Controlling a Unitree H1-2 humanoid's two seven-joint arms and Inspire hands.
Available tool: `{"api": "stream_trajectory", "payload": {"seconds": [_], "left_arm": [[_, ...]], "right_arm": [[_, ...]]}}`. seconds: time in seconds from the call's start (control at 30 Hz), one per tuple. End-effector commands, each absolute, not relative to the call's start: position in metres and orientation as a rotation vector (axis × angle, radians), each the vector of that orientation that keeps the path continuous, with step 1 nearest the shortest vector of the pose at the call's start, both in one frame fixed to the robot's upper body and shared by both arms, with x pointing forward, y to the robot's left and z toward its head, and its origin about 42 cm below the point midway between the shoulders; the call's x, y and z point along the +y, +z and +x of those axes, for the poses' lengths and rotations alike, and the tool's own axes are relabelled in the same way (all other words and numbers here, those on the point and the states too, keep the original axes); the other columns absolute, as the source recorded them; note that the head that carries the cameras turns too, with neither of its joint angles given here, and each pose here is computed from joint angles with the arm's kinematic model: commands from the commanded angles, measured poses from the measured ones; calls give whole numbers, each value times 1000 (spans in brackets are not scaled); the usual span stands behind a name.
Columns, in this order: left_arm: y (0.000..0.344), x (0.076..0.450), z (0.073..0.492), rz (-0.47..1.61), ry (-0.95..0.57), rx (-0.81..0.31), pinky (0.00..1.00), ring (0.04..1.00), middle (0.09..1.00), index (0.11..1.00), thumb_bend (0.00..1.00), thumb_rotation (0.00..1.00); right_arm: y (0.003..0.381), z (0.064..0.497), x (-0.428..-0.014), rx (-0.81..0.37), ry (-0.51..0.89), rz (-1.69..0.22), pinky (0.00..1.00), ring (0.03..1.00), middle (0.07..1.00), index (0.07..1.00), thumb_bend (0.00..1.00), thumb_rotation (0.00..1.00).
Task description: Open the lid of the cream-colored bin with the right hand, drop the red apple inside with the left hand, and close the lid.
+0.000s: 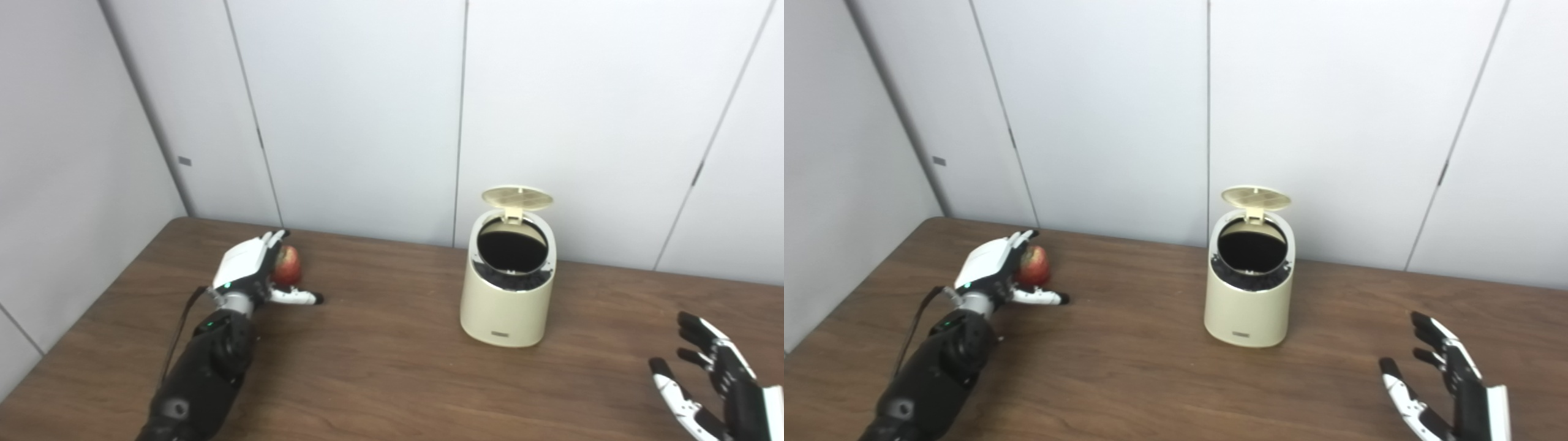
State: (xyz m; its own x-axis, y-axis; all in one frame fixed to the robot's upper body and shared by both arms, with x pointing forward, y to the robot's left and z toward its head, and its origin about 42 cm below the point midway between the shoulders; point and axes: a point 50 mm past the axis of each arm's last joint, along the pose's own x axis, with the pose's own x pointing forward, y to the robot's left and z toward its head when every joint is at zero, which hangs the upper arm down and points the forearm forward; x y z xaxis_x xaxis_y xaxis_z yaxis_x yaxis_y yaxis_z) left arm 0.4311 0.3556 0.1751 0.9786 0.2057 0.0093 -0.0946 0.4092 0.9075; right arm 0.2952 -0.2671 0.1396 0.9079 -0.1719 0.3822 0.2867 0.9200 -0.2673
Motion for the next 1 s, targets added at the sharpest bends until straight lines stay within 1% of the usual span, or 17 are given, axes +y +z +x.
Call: {"api": "stream_trajectory", "payload": {"seconds": [0.0, 0.07, 0.13, 0.23, 0.27, 0.4, 0.47, 0.57, 0.67, 0.77, 0.83, 0.9, 0.97], "left_arm": [[208, 358, 447, 1167, 266, 29, 1000, 1000, 996, 986, 1000, 398], [207, 355, 450, 1172, 273, 32, 1000, 1000, 993, 983, 1000, 397], [206, 353, 453, 1175, 281, 32, 1000, 1000, 994, 982, 1000, 394], [206, 351, 454, 1189, 299, 37, 1000, 1000, 992, 982, 1000, 392], [206, 351, 455, 1193, 305, 41, 1000, 1000, 990, 981, 1000, 395], [205, 351, 456, 1206, 323, 62, 1000, 1000, 994, 984, 1000, 388], [205, 352, 457, 1228, 332, 77, 1000, 1000, 996, 986, 1000, 410], [205, 353, 457, 1238, 337, 93, 1000, 1000, 1000, 991, 1000, 421], [205, 355, 458, 1244, 345, 103, 1000, 1000, 996, 986, 1000, 406], [205, 357, 458, 1245, 354, 110, 994, 989, 978, 969, 1000, 369], [205, 357, 458, 1246, 357, 118, 918, 958, 955, 945, 1000, 324], [206, 358, 459, 1237, 356, 135, 775, 911, 927, 914, 1000, 285], [206, 358, 459, 1228, 356, 142, 708, 865, 896, 886, 1000, 245]], "right_arm": [[145, 290, -274, -383, -231, -320, 693, 804, 810, 776, 146, 473], [148, 289, -275, -394, -230, -323, 662, 786, 792, 757, 158, 529], [151, 290, -276, -392, -237, -320, 608, 759, 769, 734, 185, 601], [150, 292, -278, -382, -252, -307, 546, 716, 733, 694, 268, 674], [149, 292, -279, -379, -257, -302, 521, 693, 717, 682, 293, 685], [149, 293, -281, -368, -259, -286, 479, 663, 695, 668, 363, 707], [148, 293, -282, -373, -258, -294, 473, 659, 692, 665, 365, 722], [147, 293, -283, -371, -259, -303, 460, 652, 683, 652, 405, 763], [146, 294, -284, -370, -258, -309, 453, 651, 681, 647, 447, 790], [146, 294, -283, -376, -257, -301, 445, 642, 675, 644, 462, 794], [146, 294, -283, -372, -261, -296, 431, 627, 665, 638, 483, 789], [147, 294, -282, -369, -262, -304, 423, 621, 661, 635, 503, 802], [146, 294, -283, -367, -263, -308, 424, 625, 662, 637, 517, 815]]}}
